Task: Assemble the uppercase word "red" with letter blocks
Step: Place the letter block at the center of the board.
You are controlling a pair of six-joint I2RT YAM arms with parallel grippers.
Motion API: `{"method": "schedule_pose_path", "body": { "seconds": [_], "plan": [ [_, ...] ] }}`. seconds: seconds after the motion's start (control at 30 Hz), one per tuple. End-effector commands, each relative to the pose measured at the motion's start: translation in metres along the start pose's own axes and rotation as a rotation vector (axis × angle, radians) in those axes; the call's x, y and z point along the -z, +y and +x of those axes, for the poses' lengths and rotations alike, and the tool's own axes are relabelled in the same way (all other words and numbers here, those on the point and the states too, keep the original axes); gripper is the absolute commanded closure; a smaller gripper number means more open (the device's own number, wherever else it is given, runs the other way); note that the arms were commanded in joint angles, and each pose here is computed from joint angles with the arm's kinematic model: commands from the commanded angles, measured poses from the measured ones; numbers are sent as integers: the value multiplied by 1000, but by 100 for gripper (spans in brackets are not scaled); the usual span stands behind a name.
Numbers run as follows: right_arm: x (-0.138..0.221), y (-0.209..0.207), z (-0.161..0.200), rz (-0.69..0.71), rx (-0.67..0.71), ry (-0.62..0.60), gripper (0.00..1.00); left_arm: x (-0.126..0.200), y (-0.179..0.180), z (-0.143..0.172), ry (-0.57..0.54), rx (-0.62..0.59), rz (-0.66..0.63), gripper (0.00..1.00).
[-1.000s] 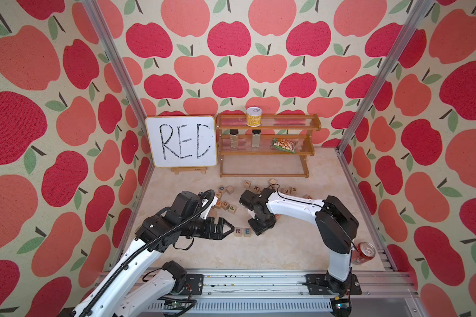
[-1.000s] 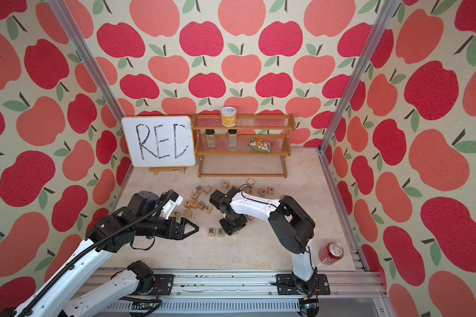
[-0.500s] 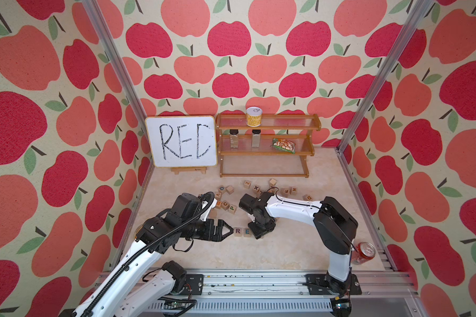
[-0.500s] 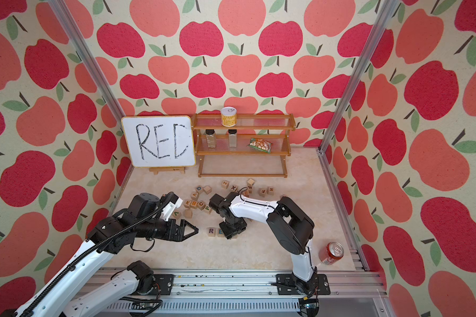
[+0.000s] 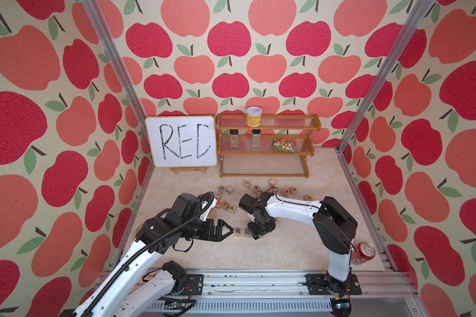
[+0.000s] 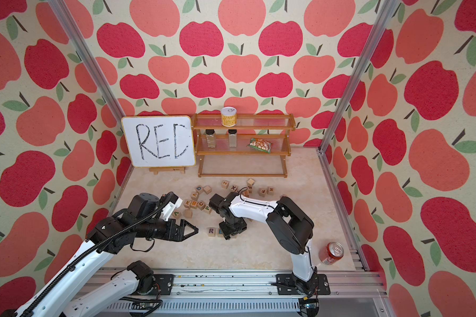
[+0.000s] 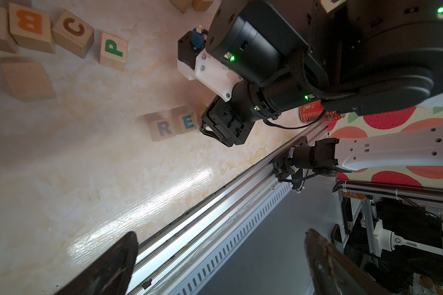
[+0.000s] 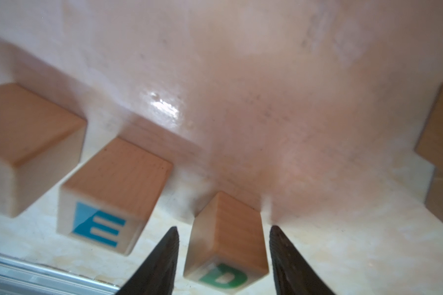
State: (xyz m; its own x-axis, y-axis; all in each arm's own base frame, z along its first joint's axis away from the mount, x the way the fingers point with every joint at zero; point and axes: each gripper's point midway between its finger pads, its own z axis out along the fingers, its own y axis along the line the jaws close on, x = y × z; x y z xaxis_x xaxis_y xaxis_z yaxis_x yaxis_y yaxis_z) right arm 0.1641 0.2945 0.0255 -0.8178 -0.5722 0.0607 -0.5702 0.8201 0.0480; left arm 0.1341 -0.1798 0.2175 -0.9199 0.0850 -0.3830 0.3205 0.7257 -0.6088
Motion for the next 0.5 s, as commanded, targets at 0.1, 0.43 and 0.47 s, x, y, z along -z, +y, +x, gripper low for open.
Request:
{"method": "schedule_pose_path", "body": {
  "seconds": [0.1, 0.43, 0.47],
  "plan": [
    [10, -1, 0, 4, -75, -19, 38, -3, 5, 4, 13, 4, -7, 1],
    [19, -5, -4, -12, -211, -59, 41, -3, 4, 4, 17, -3, -2, 1],
    [19, -6, -3, -14, -236, -61, 41, -3, 5, 4, 17, -2, -1, 1]
  ]
}}
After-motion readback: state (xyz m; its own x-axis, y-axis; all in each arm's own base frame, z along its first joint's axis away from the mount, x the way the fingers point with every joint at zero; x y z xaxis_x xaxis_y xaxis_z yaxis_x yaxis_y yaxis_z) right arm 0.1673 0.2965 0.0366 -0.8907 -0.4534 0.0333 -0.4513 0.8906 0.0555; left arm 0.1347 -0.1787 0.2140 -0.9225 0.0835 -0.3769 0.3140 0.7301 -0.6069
